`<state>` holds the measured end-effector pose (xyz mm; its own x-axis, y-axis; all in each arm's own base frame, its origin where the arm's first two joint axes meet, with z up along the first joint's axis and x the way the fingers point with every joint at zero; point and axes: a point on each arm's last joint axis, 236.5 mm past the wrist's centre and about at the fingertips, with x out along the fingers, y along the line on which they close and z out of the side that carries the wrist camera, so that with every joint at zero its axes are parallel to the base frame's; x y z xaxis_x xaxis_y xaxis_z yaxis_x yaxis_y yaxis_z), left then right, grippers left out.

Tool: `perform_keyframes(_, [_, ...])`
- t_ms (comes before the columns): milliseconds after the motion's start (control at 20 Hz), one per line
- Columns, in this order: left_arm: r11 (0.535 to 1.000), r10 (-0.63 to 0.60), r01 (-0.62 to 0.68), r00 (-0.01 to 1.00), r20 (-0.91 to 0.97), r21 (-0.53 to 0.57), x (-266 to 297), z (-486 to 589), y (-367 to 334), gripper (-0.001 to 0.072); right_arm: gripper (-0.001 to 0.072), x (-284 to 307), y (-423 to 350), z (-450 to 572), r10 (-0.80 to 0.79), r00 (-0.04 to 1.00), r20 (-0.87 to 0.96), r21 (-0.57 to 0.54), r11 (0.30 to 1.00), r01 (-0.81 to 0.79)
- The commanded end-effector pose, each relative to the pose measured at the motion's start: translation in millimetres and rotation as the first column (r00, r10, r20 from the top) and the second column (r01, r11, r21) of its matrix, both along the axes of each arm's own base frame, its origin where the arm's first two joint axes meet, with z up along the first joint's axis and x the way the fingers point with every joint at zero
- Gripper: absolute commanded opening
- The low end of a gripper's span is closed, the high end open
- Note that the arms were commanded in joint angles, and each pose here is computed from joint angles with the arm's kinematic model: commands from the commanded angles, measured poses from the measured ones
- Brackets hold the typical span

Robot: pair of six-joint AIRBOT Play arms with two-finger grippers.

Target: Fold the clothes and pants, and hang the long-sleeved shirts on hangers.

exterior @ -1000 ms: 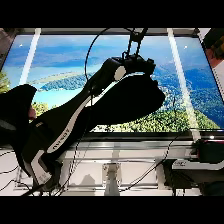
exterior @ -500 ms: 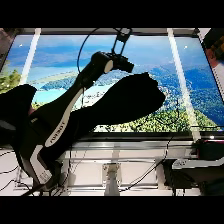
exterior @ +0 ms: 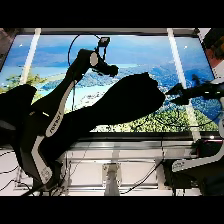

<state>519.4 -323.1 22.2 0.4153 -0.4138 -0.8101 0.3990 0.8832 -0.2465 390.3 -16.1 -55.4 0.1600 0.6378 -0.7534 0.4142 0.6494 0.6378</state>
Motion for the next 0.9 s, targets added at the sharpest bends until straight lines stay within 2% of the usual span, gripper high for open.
perform_keyframes(0, [1.0,-0.005,0.006,0.998,-0.069,0.012,-4.5,-32.1,-1.9,0.047,0.0608,-0.9,32.1,-41.1,0.028,0.998,-0.061,-0.032,0.999,-0.03])
perform_keyframes(50, [1.0,-0.005,0.006,0.997,-0.082,0.016,-5.0,-40.1,-2.6,0.047,0.0637,4.8,35.5,-45.1,0.026,0.999,-0.046,-0.051,0.998,-0.028])
perform_keyframes(150, [1.0,-0.005,0.007,0.995,-0.096,0.021,-5.4,-50.9,-3.7,0.047,0.0637,13.3,31.5,-50.4,0.027,0.999,-0.018,-0.103,0.994,-0.028])
perform_keyframes(450, [1.0,0.008,-0.008,0.999,-0.046,-0.005,7.3,-48.2,-8.4,0.0471,0.0637,9.6,9.3,-41.3,0.045,0.998,-0.033,-0.128,0.991,-0.049])
perform_keyframes(650, [1.0,0.01,-0.01,0.999,-0.034,-0.001,10.3,-49.5,-7.6,0.0471,0.0637,10.3,-15.2,-37.3,0.063,0.997,-0.037,-0.204,0.976,-0.07])
perform_keyframes(850, [1.0,0.015,-0.016,1.0,-0.022,-0.002,15.5,-57.0,-9.0,0.047,0.0637,11.3,-17.0,-38.5,0.062,0.997,-0.039,-0.21,0.975,-0.069])
